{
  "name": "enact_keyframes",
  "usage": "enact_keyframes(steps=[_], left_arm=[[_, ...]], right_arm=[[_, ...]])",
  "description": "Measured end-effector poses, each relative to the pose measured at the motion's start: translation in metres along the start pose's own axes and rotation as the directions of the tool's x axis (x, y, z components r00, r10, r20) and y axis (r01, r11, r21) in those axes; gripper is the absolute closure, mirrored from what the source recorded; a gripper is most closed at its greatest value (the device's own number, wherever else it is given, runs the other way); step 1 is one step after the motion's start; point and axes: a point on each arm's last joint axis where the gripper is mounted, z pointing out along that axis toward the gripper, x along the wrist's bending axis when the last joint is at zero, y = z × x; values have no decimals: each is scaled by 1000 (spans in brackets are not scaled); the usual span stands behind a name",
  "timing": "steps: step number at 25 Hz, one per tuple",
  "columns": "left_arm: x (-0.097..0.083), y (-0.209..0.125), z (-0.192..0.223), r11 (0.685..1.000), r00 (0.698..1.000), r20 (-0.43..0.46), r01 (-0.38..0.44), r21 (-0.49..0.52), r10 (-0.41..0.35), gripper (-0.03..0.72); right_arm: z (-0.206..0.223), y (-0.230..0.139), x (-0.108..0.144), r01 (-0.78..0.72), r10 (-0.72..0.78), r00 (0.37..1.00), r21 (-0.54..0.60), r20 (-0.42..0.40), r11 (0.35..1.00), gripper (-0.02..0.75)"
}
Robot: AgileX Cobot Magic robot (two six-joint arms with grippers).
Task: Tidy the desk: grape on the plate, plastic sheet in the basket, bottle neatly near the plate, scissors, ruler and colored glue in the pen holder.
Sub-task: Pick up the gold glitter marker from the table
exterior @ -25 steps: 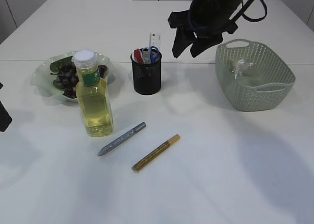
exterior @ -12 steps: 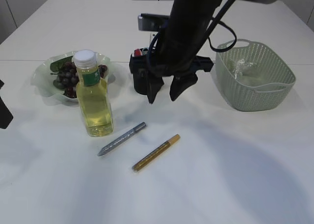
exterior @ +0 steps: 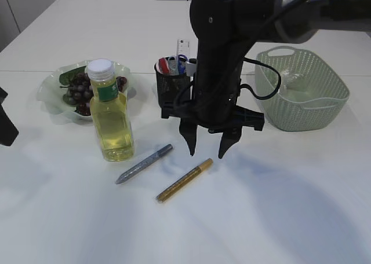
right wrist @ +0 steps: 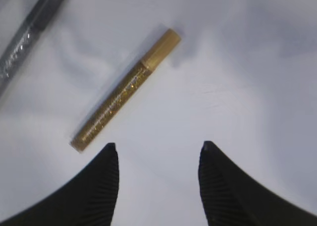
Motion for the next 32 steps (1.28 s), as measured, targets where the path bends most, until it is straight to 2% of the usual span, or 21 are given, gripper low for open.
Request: enact_keyframes(steps=[5,12,15,21,26,32], left_arm=[[0,1,0,1000,1000,-2,0,-14,0,449],[0,2,0,1000,1000,2,3,-23,-3,449],[0,3,0,1000,1000,4,4,-29,-4,449],[0,3,0,999,1000,4,5,-37,-4,449],[0,5,0,999,1000,2,5,-53,-5,449],[0,5,0,999,1000,3,5,-53,-5,449]], right_arm=[[11,6,3,-324,324,946,-23,-23,946,326],[31,14,8,-540,539,841,-32,-50,841,326],[41,16,8,-573,571,820,-37,-48,819,327],[64,18,8,-580,580,815,-27,-7,814,330],[70,21,10,-589,588,808,-33,-27,808,330],[80,22,10,-592,592,806,-31,-14,805,331]])
